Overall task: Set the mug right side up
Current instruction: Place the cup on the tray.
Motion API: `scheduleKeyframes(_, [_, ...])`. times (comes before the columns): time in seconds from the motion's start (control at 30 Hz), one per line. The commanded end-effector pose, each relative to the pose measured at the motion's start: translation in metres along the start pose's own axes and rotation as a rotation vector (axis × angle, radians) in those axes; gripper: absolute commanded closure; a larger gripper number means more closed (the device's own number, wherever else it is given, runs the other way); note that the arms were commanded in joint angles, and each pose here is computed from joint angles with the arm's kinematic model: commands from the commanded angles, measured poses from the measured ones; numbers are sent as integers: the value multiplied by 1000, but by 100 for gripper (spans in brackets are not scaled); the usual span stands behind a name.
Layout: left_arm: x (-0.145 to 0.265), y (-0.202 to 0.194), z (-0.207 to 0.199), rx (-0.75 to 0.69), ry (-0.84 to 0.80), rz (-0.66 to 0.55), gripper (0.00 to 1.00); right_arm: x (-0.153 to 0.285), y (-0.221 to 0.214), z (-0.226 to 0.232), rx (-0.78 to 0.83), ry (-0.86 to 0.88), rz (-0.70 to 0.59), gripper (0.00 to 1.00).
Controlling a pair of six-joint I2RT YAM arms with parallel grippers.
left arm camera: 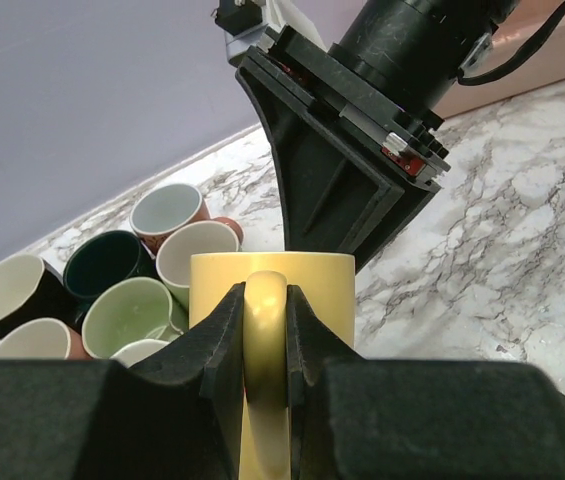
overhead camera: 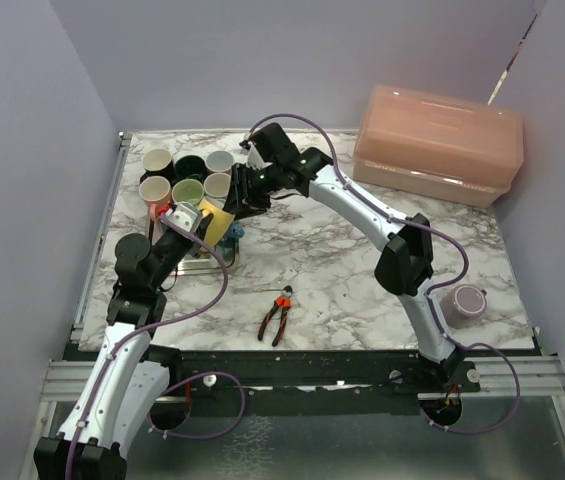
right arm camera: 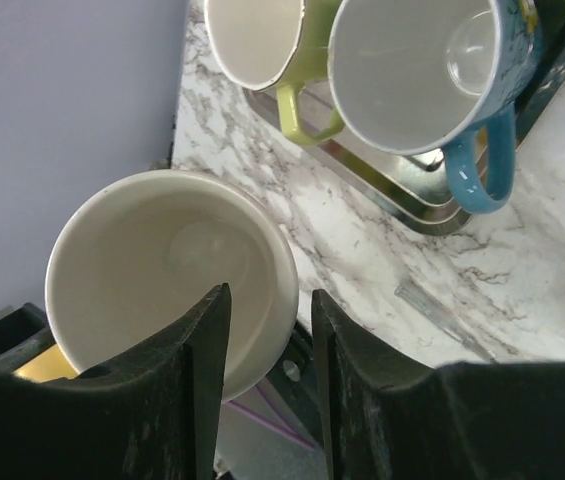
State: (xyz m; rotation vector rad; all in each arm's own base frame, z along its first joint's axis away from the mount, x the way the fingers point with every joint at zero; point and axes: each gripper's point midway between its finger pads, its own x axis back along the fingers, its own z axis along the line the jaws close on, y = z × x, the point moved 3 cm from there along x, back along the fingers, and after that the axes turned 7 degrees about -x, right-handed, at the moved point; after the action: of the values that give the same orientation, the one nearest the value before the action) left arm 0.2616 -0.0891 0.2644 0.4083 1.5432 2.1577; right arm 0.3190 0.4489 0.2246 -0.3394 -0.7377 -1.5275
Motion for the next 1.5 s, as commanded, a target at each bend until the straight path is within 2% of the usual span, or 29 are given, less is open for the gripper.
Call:
scheduleKeyframes(0.0, [-3, 56, 11, -95, 2, -200, 100, 0, -9, 3, -93, 80, 113, 61])
scheduleKeyframes(0.13, [-4, 58, 9, -93, -13, -211, 100, 3, -7, 16, -124, 146, 125, 71])
scheduleKeyframes(0.27, [-6, 53, 11, -68, 1, -193, 100, 6, -2, 24, -133, 169, 105, 98])
scheduleKeyframes(0.4, [-5, 43, 15, 10, 55, -147, 100, 13, 9, 20, -126, 119, 16, 99])
scheduleKeyframes(0.53, [-3, 26, 18, 89, 97, -46, 73, 28, 21, 22, -87, 73, -94, 99])
scheduleKeyframes(0.67, [0, 13, 14, 112, 80, 35, 64, 38, 28, 25, -55, 53, -156, 99])
scheduleKeyframes(0.9, [1, 8, 10, 149, 41, 135, 65, 57, 38, 33, 9, 27, -253, 99])
scheduleKeyframes(1.07, [-1, 18, 6, 182, -15, 164, 66, 71, 46, 33, 86, -26, -340, 99])
scheduleKeyframes(1.23, [-5, 17, 4, 259, -27, 203, 75, 80, 48, 38, 221, -99, -448, 99])
scheduleKeyframes(1.37, [-11, 10, 0, 271, -55, 228, 77, 79, 47, 42, 286, -149, -471, 99])
scheduleKeyframes(1.47, [-12, 8, -2, 229, -88, 228, 76, 80, 49, 43, 291, -170, -469, 99])
